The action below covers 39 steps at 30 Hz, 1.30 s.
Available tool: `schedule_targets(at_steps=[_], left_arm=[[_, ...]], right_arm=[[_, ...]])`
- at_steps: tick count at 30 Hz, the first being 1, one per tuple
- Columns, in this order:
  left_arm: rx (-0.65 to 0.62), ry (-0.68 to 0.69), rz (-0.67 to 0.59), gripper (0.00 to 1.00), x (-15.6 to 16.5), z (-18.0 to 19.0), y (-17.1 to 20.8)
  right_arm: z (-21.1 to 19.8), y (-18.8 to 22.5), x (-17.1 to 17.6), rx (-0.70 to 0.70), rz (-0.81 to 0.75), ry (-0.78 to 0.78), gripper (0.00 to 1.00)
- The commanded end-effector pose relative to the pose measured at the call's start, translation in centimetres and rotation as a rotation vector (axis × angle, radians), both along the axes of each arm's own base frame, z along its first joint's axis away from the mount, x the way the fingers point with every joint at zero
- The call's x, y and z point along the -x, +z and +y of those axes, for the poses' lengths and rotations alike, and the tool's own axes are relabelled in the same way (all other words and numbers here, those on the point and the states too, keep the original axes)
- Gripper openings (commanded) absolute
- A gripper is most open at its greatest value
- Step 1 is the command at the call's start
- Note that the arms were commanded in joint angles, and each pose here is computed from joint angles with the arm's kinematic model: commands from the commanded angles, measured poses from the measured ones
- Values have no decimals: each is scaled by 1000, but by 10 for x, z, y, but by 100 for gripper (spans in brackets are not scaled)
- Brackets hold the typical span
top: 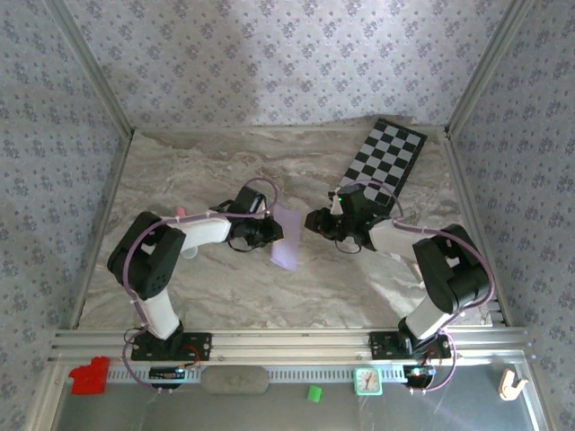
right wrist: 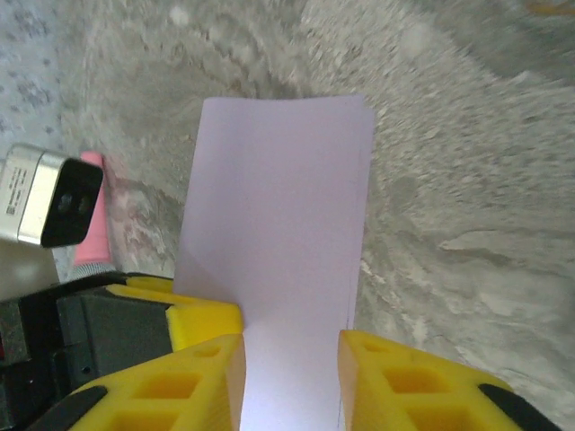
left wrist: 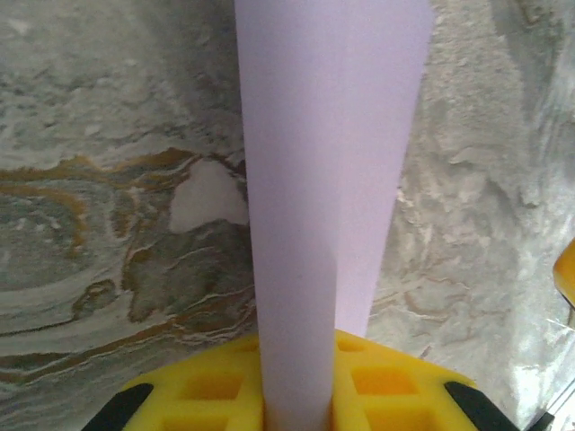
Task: Fold a paper plane with a square sheet of paper (pick it up from the middle)
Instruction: First fold the square sheet of paper in half at the center of the table, then hold the square sheet of paper at the center of the table.
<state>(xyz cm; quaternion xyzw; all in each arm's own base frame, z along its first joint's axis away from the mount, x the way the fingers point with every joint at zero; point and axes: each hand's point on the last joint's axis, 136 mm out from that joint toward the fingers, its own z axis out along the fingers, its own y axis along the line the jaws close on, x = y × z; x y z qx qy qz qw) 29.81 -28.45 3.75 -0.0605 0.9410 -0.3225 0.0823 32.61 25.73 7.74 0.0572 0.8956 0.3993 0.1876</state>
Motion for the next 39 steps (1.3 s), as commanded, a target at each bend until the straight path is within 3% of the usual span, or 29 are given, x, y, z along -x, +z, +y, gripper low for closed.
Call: schedule_targets(at_steps=[1, 14, 23, 30, 39], left_arm=[[-51, 0, 20, 19, 3, 10, -13], [-82, 1, 36, 18, 5, 14, -20], [-80, 1, 33, 21, 5, 14, -12], [-157, 31, 17, 33, 2, 29, 0], [-203, -8, 61, 43, 6, 31, -13]], right_arm=[[12, -6, 0, 42, 27, 18, 28], [42, -42, 9, 133, 130, 88, 18], [28, -73, 16, 263, 224, 77, 17], [22, -79, 21, 317, 246, 100, 17], [38, -59, 15, 231, 205, 131, 17]])
